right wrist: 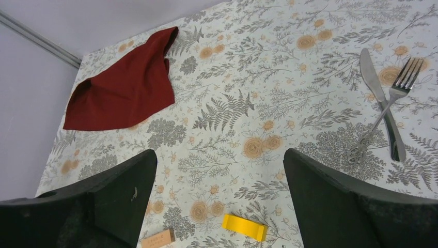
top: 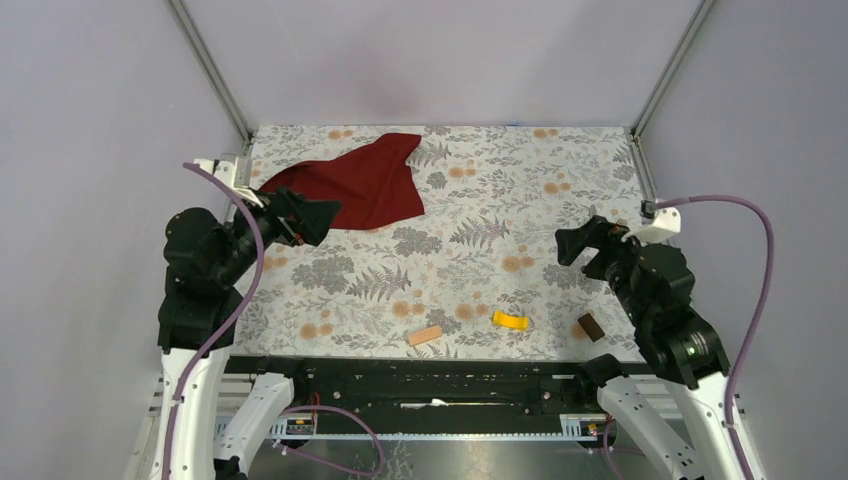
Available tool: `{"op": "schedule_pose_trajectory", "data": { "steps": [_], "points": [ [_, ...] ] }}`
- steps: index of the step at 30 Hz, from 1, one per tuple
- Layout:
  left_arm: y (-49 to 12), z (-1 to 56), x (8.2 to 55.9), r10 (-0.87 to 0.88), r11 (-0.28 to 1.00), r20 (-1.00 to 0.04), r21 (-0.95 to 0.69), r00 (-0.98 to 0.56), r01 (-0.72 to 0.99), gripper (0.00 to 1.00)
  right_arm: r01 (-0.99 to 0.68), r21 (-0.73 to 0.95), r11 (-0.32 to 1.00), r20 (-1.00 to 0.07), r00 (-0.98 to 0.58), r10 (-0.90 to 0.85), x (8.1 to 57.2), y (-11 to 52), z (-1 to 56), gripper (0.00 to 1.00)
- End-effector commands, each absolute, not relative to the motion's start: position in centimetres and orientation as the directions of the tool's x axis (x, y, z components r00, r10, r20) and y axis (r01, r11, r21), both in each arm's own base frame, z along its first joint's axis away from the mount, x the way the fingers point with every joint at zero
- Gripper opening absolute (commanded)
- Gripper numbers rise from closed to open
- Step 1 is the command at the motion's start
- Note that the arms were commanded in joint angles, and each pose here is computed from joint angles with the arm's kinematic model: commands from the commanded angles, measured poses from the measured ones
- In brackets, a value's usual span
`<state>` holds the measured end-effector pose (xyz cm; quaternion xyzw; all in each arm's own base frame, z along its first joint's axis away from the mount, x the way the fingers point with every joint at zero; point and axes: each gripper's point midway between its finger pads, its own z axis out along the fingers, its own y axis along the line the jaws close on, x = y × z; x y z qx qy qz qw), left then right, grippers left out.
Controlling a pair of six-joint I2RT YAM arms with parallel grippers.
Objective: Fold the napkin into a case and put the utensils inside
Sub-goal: Move the crumpled napkin to the center of the board.
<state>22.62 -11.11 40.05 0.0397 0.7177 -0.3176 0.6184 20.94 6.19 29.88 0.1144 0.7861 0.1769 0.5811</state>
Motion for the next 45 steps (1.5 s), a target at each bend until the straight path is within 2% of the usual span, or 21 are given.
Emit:
{"op": "schedule_pose_trajectory", "data": {
  "steps": [1,7,11,16,20,24,27,32,34,45],
  "points": [
    [-11.8,36.4,23.1,-0.304,0.78,-0.892,-0.434,-0.333,0.451,0.99,-0.063,0.43,0.901,-0.861,-0.328,0.388,24.1,8.4,28.4,1.0],
    [-11.5,32.8,24.7,-0.272,0.809,-0.871,-0.437,-0.409,0.393,0.99,-0.186,0.572,0.799,-0.766,-0.47,0.439,28.8,15.1,25.9,1.0],
    [-10.7,34.2,27.1,-0.307,0.834,-0.89,-0.422,-0.338,0.356,0.99,-0.197,0.612,0.766,-0.728,-0.517,0.45,33.0,19.8,24.2,1.0],
    [-10.8,37.4,30.5,-0.372,0.821,-0.892,-0.445,-0.256,0.358,0.99,-0.155,0.528,0.835,-0.758,-0.53,0.381,39.0,26.8,21.3,1.0],
    [-10.8,38.3,32.7,-0.393,0.825,-0.897,-0.442,-0.205,0.353,0.99,-0.046,0.45,0.892,-0.768,-0.529,0.36,43.6,30.7,17.5,1.0],
    [-10.4,37.7,34.4,-0.374,0.852,-0.907,-0.418,-0.191,0.317,0.99,0.059,0.312,0.948,-0.79,-0.539,0.293,47.1,33.0,14.2,0.87],
    [-10.0,36.9,34.8,-0.353,0.873,-0.919,-0.39,-0.172,0.293,0.99,0.07,0.21,0.975,-0.798,-0.564,0.212,48.3,34.1,11.8,0.77],
    [-9.5,34.7,35.5,-0.327,0.893,-0.929,-0.364,-0.175,0.263,0.99,0.077,0.143,0.987,-0.796,-0.583,0.161,48.7,34.0,9.2,0.7],
    [-9.7,33.9,35.6,-0.325,0.891,-0.925,-0.369,-0.194,0.266,0.99,0.072,0.153,0.986,-0.785,-0.597,0.166,48.5,34.4,8.6,0.59],
    [-10.0,32.3,35.6,-0.326,0.884,-0.918,-0.381,-0.228,0.27,0.99,0.029,0.093,0.995,-0.77,-0.631,0.09,48.8,35.9,4.8,0.58]
  ]
}}
